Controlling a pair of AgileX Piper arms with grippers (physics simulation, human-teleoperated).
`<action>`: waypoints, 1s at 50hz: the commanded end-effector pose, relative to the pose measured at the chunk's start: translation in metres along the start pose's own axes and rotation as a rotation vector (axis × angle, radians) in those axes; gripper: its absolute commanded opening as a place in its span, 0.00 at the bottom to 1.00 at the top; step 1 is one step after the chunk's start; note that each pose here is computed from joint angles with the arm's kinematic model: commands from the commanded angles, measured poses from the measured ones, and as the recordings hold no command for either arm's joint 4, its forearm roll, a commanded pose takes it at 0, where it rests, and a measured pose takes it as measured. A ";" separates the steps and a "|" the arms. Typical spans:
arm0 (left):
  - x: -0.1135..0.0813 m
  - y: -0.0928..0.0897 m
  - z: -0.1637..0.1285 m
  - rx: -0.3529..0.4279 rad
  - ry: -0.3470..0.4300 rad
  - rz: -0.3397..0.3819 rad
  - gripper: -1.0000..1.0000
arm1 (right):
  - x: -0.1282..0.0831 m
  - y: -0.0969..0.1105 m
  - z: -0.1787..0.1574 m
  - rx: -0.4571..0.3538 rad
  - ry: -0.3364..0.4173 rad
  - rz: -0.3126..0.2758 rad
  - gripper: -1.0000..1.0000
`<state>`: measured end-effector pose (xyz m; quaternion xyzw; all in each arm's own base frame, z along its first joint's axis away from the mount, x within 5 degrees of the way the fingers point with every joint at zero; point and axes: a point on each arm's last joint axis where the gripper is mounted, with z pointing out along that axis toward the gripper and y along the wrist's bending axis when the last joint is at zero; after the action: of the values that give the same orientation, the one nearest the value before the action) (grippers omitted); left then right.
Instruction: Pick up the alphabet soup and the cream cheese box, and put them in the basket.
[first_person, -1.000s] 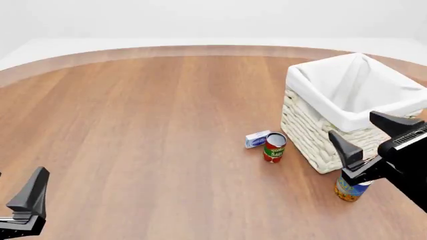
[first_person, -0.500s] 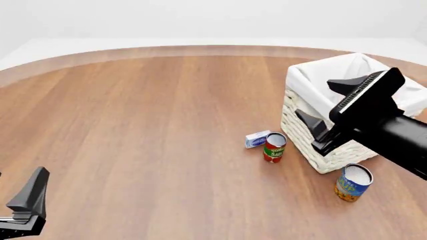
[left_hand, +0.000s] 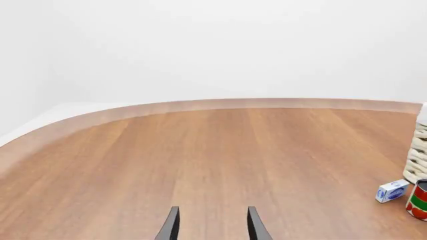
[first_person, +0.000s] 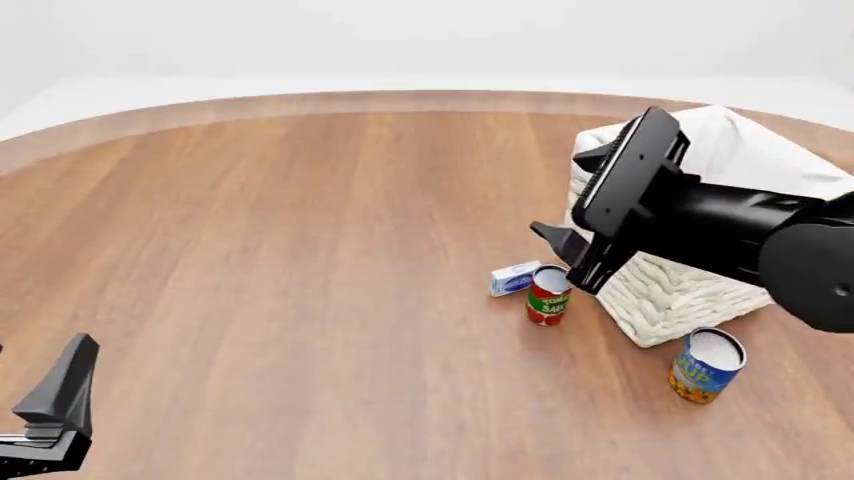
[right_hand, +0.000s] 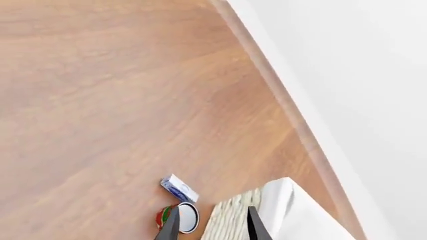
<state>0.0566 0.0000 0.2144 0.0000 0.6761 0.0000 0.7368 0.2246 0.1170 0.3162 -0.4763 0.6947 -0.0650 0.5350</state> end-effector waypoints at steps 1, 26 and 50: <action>0.000 0.000 0.000 0.000 0.000 0.000 1.00 | -0.011 0.005 0.014 -0.071 0.021 -0.060 1.00; 0.000 0.000 0.000 0.000 0.000 0.000 1.00 | -0.006 0.016 0.022 -0.133 0.062 -0.130 1.00; 0.000 0.000 0.000 0.000 0.000 0.000 1.00 | -0.003 0.014 0.033 -0.152 0.090 -0.189 1.00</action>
<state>0.0566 0.0000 0.2144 0.0000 0.6761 0.0000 0.7368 0.2356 0.1402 0.3009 -0.5599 0.6785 -0.0724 0.4699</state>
